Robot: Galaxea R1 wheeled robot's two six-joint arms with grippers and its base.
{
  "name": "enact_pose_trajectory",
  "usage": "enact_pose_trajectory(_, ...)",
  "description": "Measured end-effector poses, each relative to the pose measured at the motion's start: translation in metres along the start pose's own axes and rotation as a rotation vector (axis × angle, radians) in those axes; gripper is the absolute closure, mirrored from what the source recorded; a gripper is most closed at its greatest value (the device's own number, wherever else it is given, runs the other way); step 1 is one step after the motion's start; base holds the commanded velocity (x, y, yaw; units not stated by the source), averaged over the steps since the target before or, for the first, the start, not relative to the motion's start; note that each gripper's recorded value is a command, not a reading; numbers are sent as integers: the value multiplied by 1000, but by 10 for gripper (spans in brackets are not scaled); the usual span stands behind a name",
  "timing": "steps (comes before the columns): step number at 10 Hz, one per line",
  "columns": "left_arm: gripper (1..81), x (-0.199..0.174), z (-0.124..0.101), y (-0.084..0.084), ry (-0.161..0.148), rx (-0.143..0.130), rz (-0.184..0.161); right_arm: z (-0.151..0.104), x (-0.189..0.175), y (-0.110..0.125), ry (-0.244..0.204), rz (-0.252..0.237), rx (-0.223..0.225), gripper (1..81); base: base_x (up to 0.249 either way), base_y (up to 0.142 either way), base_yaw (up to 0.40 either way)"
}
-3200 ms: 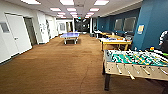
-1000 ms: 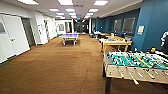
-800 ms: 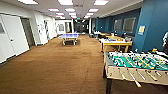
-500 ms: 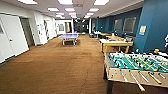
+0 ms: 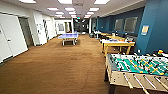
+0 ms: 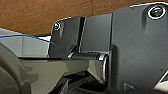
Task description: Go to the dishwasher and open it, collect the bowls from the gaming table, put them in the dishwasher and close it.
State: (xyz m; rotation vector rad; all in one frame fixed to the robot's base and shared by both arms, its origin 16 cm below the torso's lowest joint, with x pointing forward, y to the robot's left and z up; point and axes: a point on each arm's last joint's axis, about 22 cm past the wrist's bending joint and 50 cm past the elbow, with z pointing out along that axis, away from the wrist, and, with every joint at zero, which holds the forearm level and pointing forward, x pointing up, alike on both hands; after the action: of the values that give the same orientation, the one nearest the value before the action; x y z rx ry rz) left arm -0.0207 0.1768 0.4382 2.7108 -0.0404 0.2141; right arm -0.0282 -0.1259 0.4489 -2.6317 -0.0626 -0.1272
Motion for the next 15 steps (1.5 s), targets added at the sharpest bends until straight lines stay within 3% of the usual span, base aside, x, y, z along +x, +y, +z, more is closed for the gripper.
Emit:
enact_pose_trajectory(1,10,3,1,0,8,3,-3,-1,3,2,3,-4,-3,10,169,0,0)
enact_pose_trajectory(2,10,2,6,19,9,-27,-9,-8,-3,22,-4,-7,-33,10,168,0,0)
enact_pose_trajectory(4,10,-23,-2,3,-28,-1,-16,-2,-26,6,-31,2,-13,10,169,0,0)
enact_pose_trajectory(5,10,-11,-3,-9,-16,16,-8,3,-9,-8,-13,-6,9,10,169,0,0)
enact_pose_trajectory(6,10,3,1,1,9,1,-4,-3,4,7,10,-13,-9,10,169,0,0)
enact_pose_trajectory(7,10,4,3,8,11,-11,-6,-5,3,14,8,-14,-20,10,168,0,0)
enact_pose_trajectory(9,10,-10,0,3,-8,-3,-11,-3,-11,7,-9,-6,-11,10,169,0,0)
enact_pose_trajectory(15,10,-7,0,4,-4,-3,-10,-2,-10,4,-6,-7,-6,10,187,0,0)
